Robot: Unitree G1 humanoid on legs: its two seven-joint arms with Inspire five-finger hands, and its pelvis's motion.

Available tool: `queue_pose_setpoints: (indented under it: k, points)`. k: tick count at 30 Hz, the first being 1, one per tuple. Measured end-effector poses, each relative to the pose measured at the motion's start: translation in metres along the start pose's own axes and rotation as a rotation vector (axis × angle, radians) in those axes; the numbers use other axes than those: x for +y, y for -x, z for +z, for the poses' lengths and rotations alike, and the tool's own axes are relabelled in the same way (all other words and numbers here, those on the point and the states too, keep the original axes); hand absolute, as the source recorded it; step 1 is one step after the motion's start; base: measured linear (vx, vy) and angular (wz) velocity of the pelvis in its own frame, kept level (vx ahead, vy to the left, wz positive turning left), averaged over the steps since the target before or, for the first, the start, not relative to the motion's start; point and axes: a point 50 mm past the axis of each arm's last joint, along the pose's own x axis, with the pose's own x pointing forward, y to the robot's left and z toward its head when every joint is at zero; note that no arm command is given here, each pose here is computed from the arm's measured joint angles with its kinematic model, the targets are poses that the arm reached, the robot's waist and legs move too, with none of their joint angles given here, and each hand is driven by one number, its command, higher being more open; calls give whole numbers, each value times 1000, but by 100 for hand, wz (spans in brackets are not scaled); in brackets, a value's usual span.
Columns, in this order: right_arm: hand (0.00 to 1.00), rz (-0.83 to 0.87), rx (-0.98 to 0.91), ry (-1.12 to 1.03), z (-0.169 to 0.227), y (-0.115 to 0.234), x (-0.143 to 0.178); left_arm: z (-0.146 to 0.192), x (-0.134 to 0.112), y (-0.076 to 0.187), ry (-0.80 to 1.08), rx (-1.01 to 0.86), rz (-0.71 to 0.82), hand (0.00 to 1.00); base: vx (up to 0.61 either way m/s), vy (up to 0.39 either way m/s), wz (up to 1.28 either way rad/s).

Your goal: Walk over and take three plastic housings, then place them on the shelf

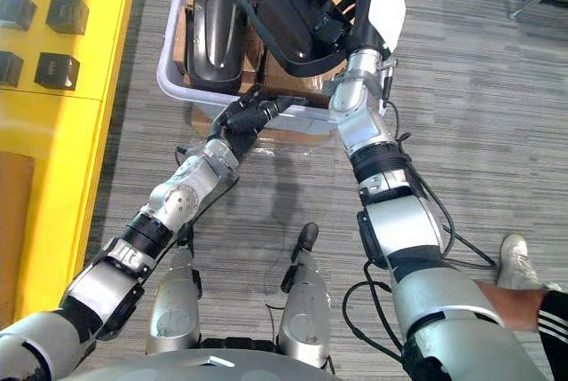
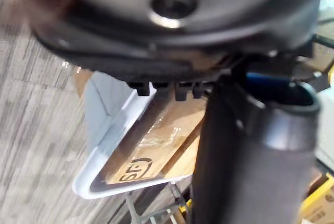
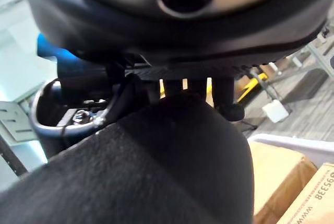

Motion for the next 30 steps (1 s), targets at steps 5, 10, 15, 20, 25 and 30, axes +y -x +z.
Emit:
queue_pose_setpoints:
  k: [5, 10, 15, 20, 25, 30]
  points:
    - [0, 7, -58, 58, 5, 2, 4, 8, 2, -3, 167, -12, 10, 100, 4, -12, -1]
    - [0, 7, -147, 112, 13, 5, 8, 21, -2, -9, 357, -32, -1, 100, 0, 0, 0]
    - [0, 37, -170, 108, 11, 13, 17, 36, -2, -12, 570, -68, -35, 100, 0, 0, 0]
    - [0, 51, -152, 115, 2, 19, 20, 47, 3, -11, 702, -118, -54, 100, 0, 0, 0]
    - [0, 54, -167, 107, 2, 21, 21, 51, 7, -14, 737, -129, -49, 100, 0, 0, 0]
    - [0, 63, -251, 123, 7, 27, 23, 52, 5, -14, 746, -120, -57, 100, 0, 0, 0]
